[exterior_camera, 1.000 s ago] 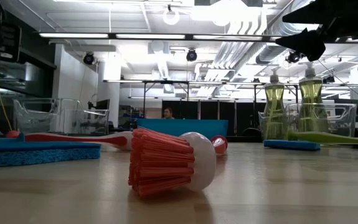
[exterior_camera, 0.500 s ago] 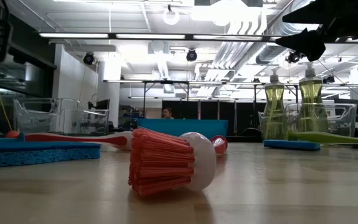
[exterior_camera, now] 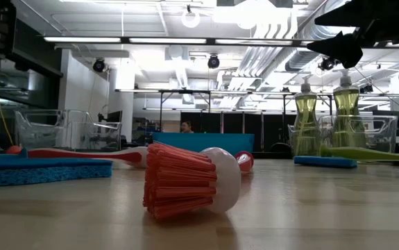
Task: Pick & Place Kitchen Sink Supplies
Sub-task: Put the green dish soap into the right transparent bin
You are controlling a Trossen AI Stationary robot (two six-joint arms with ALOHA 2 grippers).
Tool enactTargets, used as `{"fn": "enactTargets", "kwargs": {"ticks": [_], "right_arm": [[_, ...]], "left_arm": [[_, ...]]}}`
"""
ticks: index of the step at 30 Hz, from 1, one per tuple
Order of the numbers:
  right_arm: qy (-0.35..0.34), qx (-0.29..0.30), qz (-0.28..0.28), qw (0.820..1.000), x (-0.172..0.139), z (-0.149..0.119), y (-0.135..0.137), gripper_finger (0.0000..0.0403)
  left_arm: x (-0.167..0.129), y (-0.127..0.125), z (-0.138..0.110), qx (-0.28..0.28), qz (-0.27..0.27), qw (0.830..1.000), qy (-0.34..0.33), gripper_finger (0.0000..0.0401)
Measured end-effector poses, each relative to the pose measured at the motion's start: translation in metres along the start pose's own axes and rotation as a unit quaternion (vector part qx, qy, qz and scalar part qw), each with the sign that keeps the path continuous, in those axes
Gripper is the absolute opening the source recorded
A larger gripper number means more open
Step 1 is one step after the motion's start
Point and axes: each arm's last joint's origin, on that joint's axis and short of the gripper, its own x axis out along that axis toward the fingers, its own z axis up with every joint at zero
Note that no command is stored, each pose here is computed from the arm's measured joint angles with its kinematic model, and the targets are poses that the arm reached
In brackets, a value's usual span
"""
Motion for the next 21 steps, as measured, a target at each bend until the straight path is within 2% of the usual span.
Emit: {"fn": "enactTargets", "kwargs": {"ticks": [8, 21], "right_arm": [[0.000, 0.000, 0.000, 1.000, 0.000, 0.000, 0.000, 0.0339], [0.000, 0.000, 0.000, 1.000, 0.000, 0.000, 0.000, 0.0339]], "left_arm": [[0.021, 0.003, -0.009, -0.003, 0.018, 0.999, 0.046, 0.0356], [0.032, 0.006, -0.022, -0.017, 0.066, 0.995, 0.077, 0.0356]]}}
